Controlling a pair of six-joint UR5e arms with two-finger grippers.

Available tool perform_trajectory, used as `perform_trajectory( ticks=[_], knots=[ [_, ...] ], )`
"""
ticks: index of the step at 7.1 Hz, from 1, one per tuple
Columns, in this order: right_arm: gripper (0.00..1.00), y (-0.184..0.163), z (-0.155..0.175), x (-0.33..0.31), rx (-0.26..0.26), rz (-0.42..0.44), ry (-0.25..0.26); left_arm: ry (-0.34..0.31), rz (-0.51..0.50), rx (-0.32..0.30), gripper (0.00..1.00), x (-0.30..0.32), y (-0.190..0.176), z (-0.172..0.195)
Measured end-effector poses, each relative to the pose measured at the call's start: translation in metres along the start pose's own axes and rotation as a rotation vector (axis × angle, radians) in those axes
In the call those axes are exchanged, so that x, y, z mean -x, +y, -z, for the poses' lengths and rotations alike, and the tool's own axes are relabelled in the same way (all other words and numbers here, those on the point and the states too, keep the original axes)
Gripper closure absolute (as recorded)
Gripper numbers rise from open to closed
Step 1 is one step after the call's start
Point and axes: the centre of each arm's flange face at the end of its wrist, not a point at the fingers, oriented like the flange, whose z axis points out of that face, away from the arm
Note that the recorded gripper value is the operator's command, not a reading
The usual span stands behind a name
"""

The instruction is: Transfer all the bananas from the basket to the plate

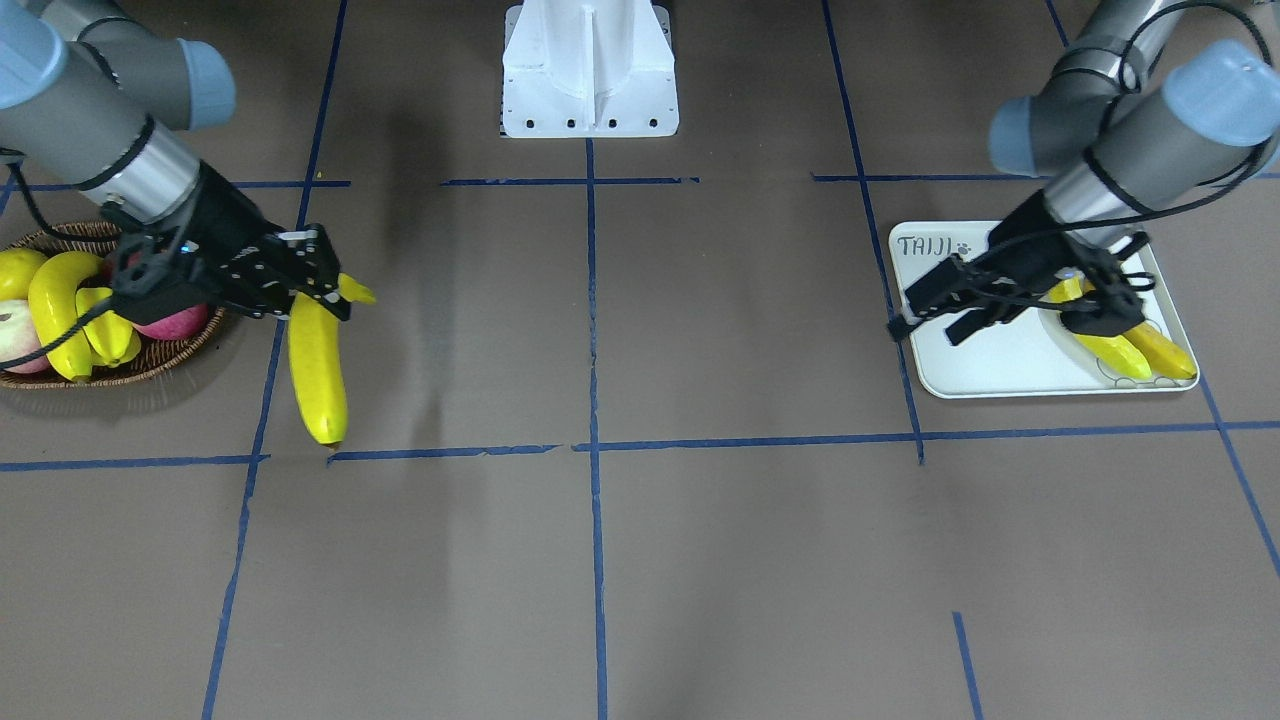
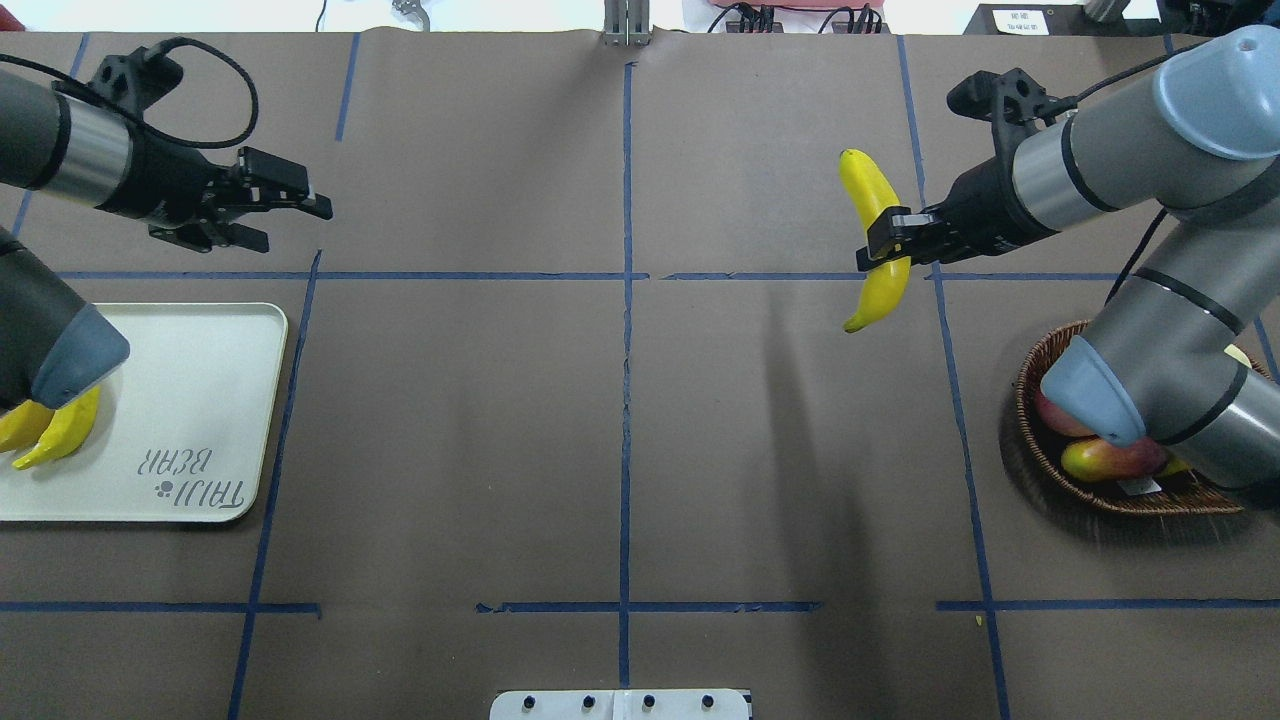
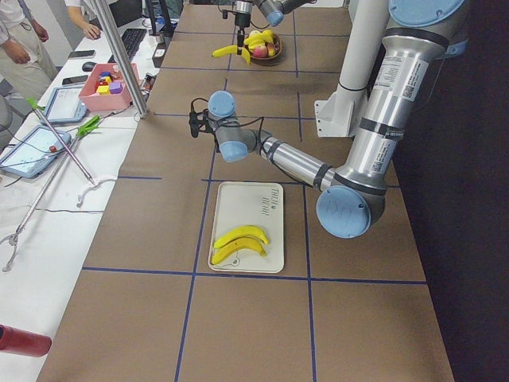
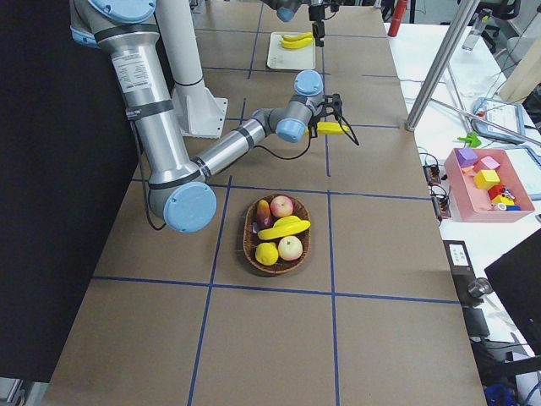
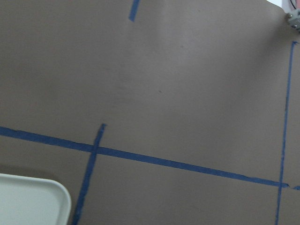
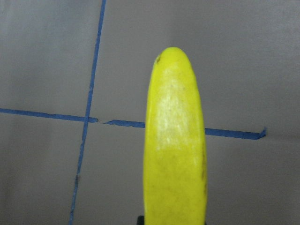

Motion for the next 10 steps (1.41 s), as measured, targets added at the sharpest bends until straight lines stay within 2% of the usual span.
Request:
perform_trajectory(
  ticks=[3, 5, 8, 10],
  knots=[
    [1.0, 0.013, -0.036, 0.09, -0.061, -0.048, -0.046, 0.089, 0.067, 0.04, 0.0, -0.086, 0.014, -0.017],
    [1.0, 0.031, -0.053, 0.135, -0.098, -0.076, -0.112, 0.123, 0.133, 0.063, 0.0, -0.13, 0.028, -0.031],
    [1.0, 0.061, -0.073, 0.176, -0.153, -0.114, -0.208, 0.155, 0.212, 0.052, 0.0, -0.18, 0.048, -0.059],
    [1.0, 0.07, -0.076, 0.195, -0.168, -0.125, -0.234, 0.172, 0.239, 0.046, 0.0, -0.203, 0.062, -0.075]
  ],
)
